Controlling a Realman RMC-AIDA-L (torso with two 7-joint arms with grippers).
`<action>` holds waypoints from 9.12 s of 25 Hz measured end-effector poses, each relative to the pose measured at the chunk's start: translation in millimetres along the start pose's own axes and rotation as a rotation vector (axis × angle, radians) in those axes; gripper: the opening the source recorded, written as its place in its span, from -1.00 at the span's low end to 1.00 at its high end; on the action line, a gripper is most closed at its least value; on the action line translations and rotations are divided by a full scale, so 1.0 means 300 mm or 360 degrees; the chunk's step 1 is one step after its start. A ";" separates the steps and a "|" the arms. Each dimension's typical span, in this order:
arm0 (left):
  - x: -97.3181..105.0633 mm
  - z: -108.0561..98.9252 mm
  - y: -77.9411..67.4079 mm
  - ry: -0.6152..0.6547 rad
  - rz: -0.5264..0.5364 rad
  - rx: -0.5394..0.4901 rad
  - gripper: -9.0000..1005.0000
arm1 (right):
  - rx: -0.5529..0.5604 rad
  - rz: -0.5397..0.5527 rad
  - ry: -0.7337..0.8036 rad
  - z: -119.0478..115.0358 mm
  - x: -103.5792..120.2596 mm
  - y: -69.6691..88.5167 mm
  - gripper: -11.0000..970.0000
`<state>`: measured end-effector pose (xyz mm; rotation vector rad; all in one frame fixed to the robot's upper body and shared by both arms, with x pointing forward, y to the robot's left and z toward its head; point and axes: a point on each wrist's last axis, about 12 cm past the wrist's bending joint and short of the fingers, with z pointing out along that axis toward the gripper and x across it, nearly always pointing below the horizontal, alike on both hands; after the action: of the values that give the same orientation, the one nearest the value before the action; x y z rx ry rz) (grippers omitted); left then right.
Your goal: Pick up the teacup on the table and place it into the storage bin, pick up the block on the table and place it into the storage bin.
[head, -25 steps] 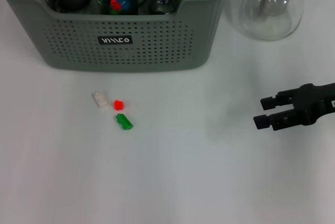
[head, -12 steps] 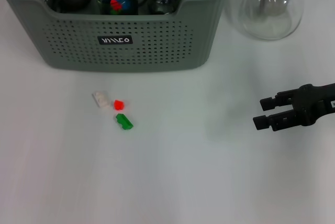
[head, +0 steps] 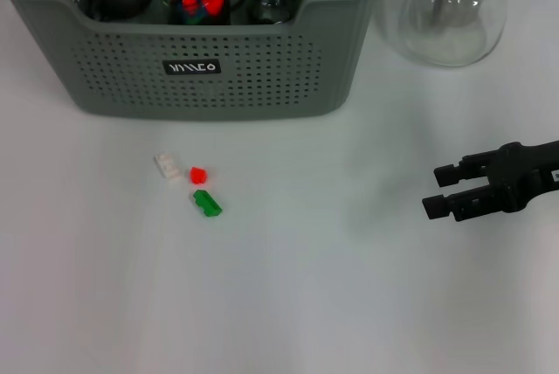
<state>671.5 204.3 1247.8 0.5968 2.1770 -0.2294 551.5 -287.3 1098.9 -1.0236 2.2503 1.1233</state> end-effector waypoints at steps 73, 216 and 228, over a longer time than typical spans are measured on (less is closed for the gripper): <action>0.552 0.041 -0.363 0.0939 0.0502 0.0388 0.44 | 0.0025 0.0024 -0.0017 -0.004 0.009 -0.006 0.70; 0.477 0.146 -0.263 0.0884 0.1223 0.0642 -0.12 | 0.0057 0.0041 0.0006 0.023 0.011 -0.011 0.70; 0.459 0.117 -0.253 0.0903 0.1151 0.0634 -0.43 | 0.0068 0.0041 0.0006 0.019 0.011 -0.014 0.70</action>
<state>585.6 172.2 1115.6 1.8001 2.2712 -0.1022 552.8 -285.8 1091.3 -0.9833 2.2864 1.0802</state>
